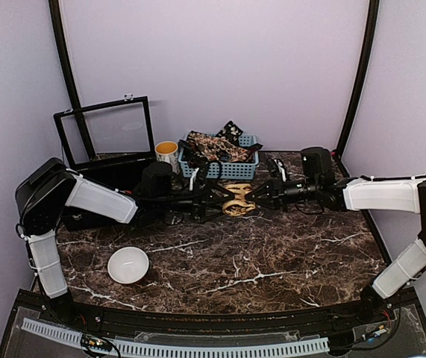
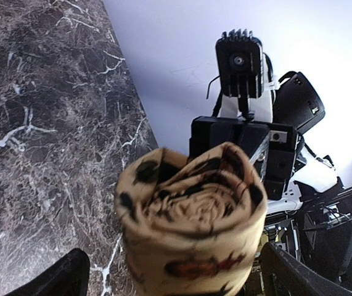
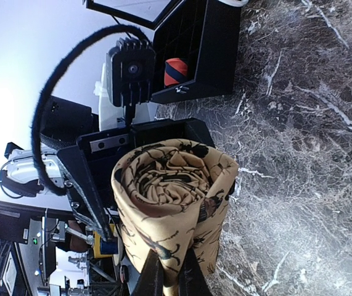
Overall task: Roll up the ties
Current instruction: Pass from the right arm to the left
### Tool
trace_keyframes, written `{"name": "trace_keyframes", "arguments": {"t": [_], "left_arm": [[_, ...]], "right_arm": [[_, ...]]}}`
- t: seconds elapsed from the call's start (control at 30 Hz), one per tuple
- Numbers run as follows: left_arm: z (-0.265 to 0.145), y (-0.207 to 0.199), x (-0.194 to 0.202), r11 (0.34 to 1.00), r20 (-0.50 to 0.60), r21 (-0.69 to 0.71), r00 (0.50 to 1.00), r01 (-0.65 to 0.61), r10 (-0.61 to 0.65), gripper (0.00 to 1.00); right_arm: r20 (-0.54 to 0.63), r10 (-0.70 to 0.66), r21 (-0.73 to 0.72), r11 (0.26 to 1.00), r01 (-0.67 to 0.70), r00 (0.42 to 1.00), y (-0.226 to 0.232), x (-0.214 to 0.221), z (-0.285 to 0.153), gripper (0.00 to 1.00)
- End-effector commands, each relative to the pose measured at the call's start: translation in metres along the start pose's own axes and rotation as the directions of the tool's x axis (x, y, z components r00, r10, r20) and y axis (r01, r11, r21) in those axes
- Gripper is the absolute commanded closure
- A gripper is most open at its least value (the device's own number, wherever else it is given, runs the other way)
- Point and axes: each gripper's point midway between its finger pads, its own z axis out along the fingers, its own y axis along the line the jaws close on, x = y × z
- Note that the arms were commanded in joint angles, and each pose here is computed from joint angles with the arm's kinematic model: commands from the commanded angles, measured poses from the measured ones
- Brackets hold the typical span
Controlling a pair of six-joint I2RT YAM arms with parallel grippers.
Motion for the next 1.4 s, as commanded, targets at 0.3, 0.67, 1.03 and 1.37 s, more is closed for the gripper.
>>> {"name": "trace_keyframes", "arguments": {"t": [0.3, 0.67, 1.03, 1.37], "left_arm": [[0.015, -0.044, -0.004, 0.979, -0.042, 0.198, 0.998, -0.042, 0.051, 0.10], [0.021, -0.039, -0.003, 0.979, -0.063, 0.202, 0.998, -0.016, 0.029, 0.12], [0.021, -0.034, -0.003, 0.982, -0.056, 0.191, 0.998, -0.002, 0.013, 0.21], [0.020, -0.034, -0.003, 0.982, -0.050, 0.191, 0.999, -0.003, 0.012, 0.45]], "right_arm": [[-0.031, -0.035, -0.072, 0.997, 0.033, 0.999, 0.013, 0.003, 0.020, 1.00], [-0.047, -0.041, -0.090, 0.995, 0.037, 0.998, 0.018, 0.003, 0.025, 1.00], [-0.044, -0.047, -0.066, 0.997, 0.044, 0.998, 0.015, 0.002, 0.026, 1.00], [-0.047, -0.042, -0.061, 0.997, 0.039, 0.998, 0.013, 0.003, 0.027, 1.00]]}}
